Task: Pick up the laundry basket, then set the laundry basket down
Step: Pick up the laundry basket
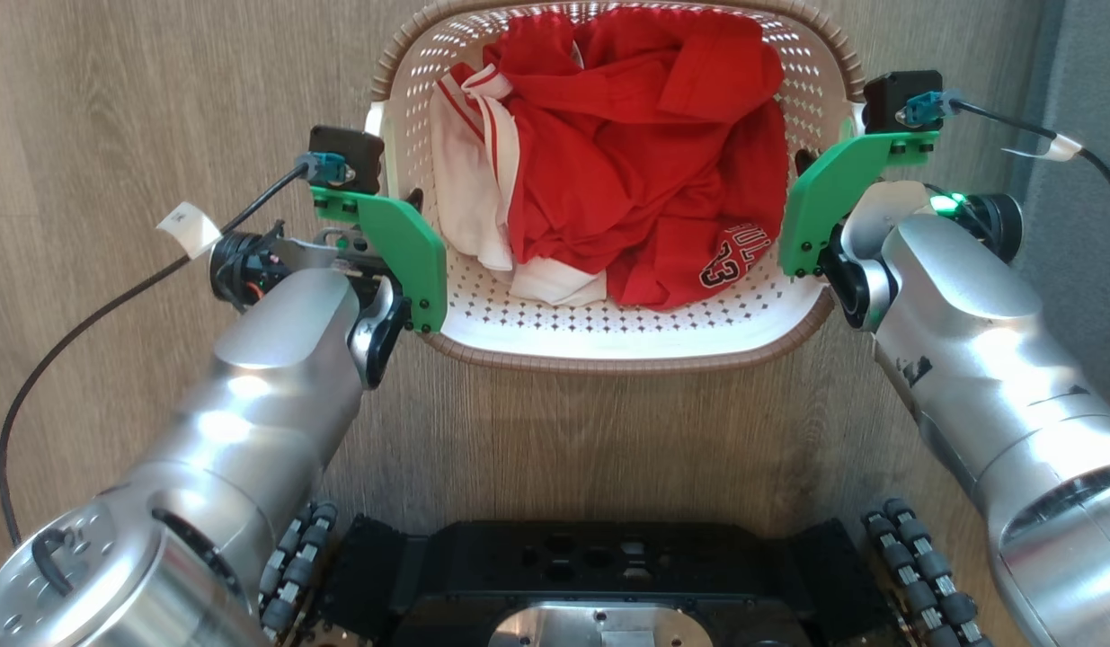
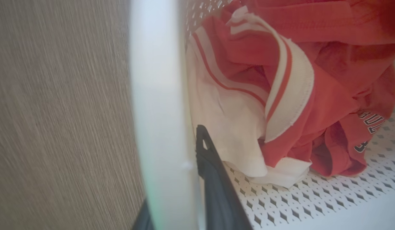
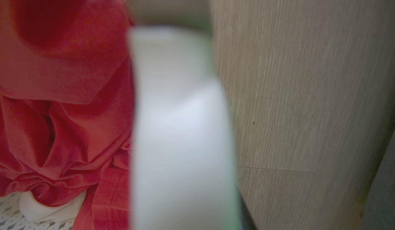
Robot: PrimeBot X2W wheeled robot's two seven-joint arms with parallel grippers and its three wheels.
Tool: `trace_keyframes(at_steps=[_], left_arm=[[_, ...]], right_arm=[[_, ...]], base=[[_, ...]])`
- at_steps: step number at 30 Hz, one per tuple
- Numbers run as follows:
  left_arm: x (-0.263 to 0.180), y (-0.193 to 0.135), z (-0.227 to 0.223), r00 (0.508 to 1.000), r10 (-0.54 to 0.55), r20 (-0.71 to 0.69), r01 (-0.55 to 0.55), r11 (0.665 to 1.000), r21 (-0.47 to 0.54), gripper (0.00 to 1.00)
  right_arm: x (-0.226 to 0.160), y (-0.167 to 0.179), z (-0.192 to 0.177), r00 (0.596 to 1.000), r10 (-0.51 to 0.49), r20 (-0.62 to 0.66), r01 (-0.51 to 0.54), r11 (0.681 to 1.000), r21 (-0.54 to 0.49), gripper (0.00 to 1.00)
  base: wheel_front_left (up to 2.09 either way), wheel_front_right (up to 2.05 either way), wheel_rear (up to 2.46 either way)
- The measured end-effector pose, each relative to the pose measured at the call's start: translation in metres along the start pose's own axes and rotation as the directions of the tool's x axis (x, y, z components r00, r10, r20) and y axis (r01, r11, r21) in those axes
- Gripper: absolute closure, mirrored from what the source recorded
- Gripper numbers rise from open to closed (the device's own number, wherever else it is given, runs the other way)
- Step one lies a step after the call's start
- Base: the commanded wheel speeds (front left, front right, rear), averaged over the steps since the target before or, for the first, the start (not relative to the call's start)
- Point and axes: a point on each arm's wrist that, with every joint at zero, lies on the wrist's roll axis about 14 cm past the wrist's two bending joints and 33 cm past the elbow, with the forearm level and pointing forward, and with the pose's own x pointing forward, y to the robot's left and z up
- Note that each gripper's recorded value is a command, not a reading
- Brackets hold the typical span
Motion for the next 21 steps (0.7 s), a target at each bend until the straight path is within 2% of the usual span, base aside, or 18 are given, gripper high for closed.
trace_keyframes(at_steps=[12, 21], left_arm=[[-0.012, -0.002, 0.002, 1.000, -0.006, -0.022, 0.006, 1.000, 0.009, 1.00], [-0.035, -0.010, 0.000, 0.999, -0.018, -0.043, 0.020, 0.998, 0.063, 1.00]], right_arm=[[-0.010, 0.011, 0.011, 1.000, 0.022, 0.007, -0.022, 0.999, -0.035, 1.00], [-0.034, 0.022, 0.010, 0.999, 0.033, -0.037, -0.035, 0.998, -0.054, 1.00]], base=[[0.00, 0.00, 0.00], [0.00, 0.00, 0.00]])
